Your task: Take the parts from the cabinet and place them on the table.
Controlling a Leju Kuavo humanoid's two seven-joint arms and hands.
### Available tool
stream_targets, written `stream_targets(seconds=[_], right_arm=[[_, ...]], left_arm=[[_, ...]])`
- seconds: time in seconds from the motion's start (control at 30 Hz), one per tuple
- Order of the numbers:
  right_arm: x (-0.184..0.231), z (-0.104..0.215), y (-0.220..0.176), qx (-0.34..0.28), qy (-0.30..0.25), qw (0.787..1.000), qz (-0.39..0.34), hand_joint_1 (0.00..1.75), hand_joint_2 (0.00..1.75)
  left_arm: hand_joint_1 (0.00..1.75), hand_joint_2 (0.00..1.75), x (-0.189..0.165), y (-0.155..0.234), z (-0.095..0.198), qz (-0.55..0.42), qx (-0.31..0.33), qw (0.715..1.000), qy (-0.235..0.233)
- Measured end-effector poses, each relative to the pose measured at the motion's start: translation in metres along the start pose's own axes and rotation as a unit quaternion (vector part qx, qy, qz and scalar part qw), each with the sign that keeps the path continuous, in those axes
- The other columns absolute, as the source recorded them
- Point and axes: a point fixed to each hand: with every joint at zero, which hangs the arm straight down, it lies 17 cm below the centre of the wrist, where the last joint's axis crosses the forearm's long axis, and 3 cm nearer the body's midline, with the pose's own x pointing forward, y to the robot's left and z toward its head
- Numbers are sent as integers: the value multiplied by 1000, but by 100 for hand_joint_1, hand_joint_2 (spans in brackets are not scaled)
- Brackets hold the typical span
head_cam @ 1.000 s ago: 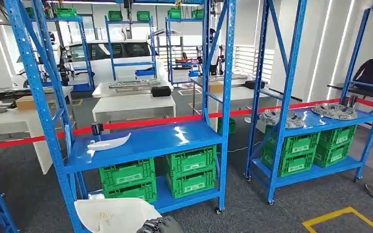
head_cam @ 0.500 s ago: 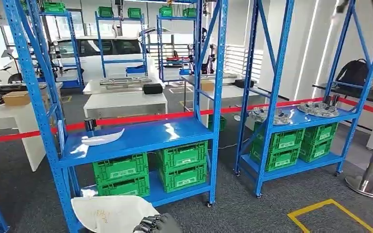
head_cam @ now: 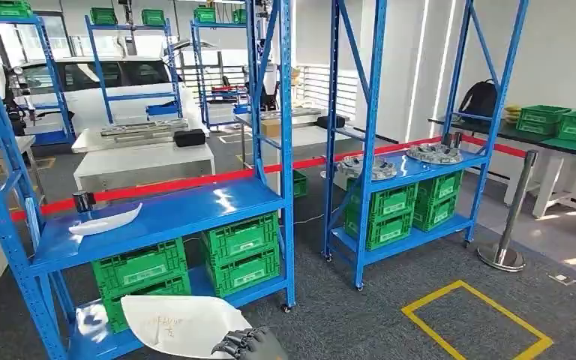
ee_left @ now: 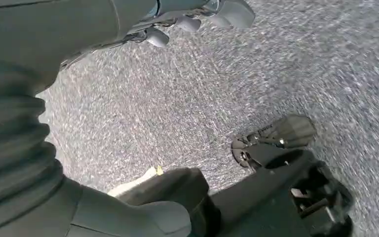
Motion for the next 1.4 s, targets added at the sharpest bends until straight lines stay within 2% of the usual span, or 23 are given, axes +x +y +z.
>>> stream_targets(seconds=[0.53,1.4], right_arm=[[-28,11,-18,-13,30,999,10,175,175],[-35,30,-9,-1,44,999,10,175,175]], left_arm=[[0,175,9,-3,-2,-15,-6,1000,1],[0,175,18,-6,-3,-24,-11,1000,2]])
